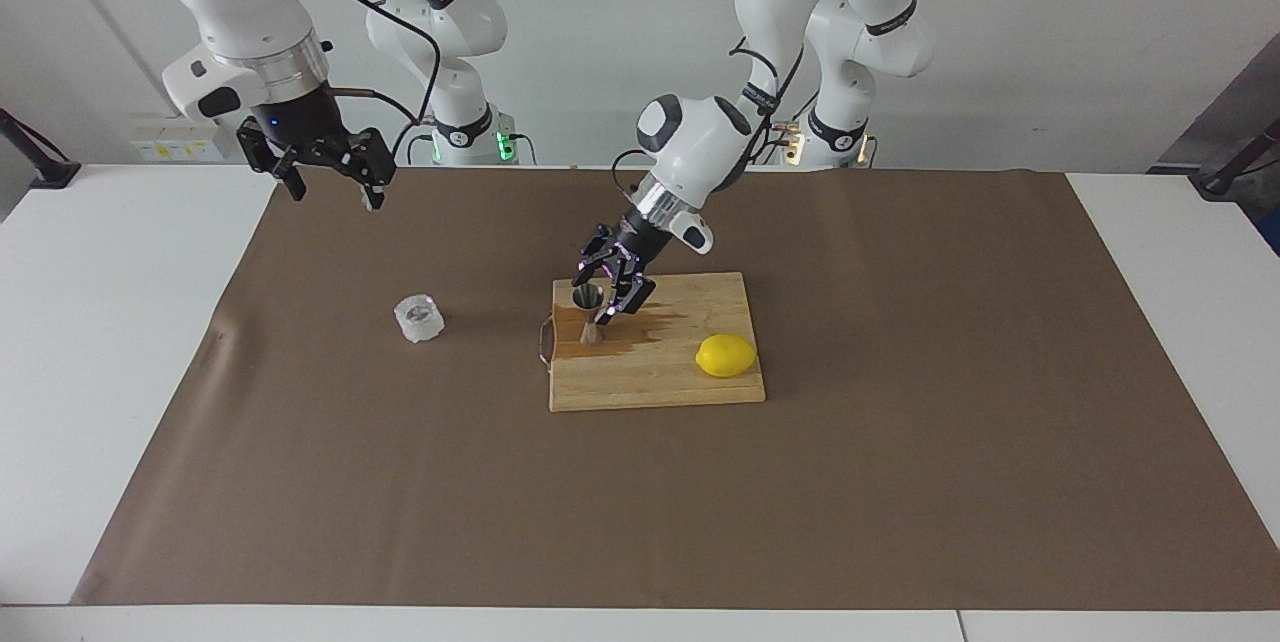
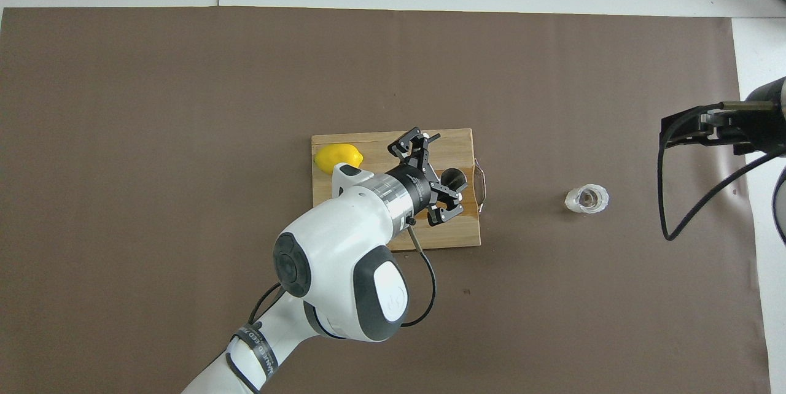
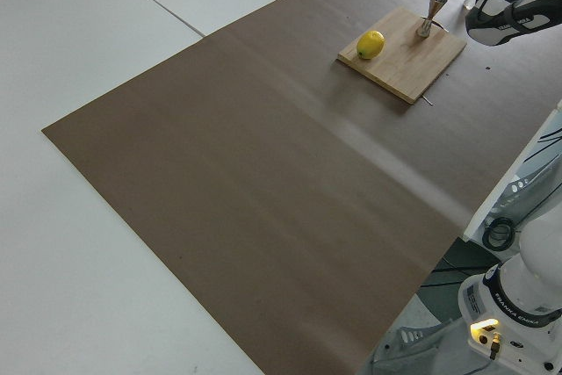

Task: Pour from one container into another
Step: 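Lower the metal cup onto the board and open the left gripper, then retract the left gripper while the right gripper reaches the clear glass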

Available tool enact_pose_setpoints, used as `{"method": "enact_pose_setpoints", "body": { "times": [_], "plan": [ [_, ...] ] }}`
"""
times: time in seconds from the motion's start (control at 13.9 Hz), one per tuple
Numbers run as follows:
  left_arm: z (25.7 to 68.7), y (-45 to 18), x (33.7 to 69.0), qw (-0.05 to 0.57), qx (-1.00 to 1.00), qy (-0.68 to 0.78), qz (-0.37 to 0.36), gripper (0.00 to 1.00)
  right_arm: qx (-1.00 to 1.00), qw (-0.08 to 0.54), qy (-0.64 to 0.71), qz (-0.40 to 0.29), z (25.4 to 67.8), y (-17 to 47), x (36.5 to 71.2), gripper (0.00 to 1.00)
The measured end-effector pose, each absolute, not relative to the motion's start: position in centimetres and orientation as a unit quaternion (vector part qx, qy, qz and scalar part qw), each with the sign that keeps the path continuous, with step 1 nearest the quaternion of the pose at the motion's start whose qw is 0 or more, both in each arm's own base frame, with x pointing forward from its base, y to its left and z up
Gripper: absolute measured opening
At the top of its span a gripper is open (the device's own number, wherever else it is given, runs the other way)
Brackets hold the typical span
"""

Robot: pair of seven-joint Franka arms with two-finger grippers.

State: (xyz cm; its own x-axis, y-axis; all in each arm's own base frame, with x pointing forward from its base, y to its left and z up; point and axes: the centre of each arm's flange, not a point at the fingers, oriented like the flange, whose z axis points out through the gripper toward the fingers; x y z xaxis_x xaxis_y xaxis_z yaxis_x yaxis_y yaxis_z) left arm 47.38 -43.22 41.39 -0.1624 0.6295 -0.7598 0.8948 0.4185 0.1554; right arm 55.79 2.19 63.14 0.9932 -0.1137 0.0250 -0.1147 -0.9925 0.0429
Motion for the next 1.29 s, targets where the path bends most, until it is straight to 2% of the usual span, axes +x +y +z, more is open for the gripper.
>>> {"method": "enact_pose_setpoints", "body": {
  "times": [0.29, 0.72, 1.01, 1.29],
  "plan": [
    [46.0, -37.0, 52.4, 0.363, 0.573, 0.717, -0.162, 1.0, 0.998, 0.022, -0.057, 0.011, 63.1, 2.2, 55.8, 1.0],
    [48.3, -28.4, 58.2, 0.289, 0.667, 0.683, -0.069, 1.0, 0.998, 0.023, -0.057, 0.008, 63.1, 2.2, 55.7, 1.0],
    [48.1, -27.4, 58.3, 0.215, 0.807, 0.55, 0.013, 1.0, 0.999, 0.023, -0.048, 0.004, 63.0, 3.0, 55.6, 1.0],
    [46.9, -24.5, 58.0, 0.149, 0.916, 0.372, 0.004, 1.0, 0.996, 0.023, 0.083, -0.003, 62.1, 2.9, 55.5, 1.0]
  ]
}}
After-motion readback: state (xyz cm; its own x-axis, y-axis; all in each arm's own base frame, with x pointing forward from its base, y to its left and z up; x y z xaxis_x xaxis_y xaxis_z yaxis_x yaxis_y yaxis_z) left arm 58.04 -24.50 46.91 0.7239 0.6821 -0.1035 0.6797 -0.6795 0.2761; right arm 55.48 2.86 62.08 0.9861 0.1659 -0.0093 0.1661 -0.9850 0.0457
